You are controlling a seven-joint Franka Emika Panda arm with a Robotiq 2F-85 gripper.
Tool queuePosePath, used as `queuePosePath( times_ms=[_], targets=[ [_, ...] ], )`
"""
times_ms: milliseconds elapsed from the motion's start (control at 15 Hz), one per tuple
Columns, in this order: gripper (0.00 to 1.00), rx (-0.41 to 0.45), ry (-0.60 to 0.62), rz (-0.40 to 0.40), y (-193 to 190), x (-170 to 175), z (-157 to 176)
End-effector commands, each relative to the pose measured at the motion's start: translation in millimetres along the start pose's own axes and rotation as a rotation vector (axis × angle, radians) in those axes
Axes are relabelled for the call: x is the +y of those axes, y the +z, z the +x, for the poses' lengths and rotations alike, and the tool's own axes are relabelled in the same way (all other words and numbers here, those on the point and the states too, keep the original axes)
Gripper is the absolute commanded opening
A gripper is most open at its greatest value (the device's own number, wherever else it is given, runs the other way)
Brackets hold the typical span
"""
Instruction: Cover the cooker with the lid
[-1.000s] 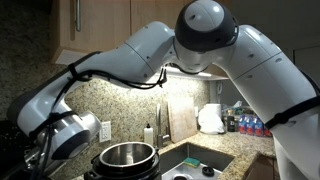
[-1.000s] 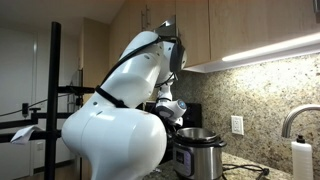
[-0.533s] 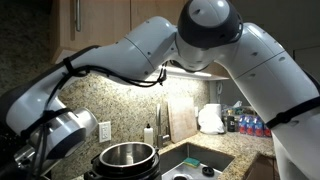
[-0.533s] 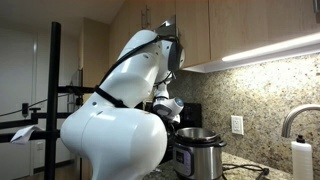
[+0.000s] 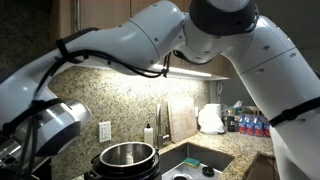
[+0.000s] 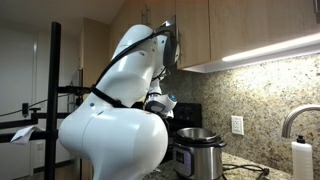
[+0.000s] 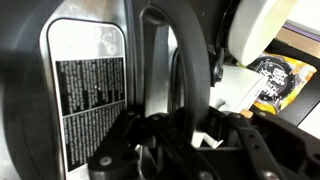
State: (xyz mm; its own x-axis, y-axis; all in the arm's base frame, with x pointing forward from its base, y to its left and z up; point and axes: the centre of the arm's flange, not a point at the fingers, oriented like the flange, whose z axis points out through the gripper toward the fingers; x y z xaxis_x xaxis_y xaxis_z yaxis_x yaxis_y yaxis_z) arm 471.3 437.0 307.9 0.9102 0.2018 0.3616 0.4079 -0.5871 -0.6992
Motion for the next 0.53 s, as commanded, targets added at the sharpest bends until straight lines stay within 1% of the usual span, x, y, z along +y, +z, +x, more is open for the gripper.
queuePosePath(
  times_ms=[0, 267, 467],
  targets=[
    [0.01, 0.035, 0.006, 0.030, -32.7, -2.9, -2.2],
    [0.01, 0.080, 0.077, 0.052, -48.8, 5.9, 5.5],
    [0.01, 0.074, 0.095, 0.047, -55.6, 0.8, 13.2]
  ],
)
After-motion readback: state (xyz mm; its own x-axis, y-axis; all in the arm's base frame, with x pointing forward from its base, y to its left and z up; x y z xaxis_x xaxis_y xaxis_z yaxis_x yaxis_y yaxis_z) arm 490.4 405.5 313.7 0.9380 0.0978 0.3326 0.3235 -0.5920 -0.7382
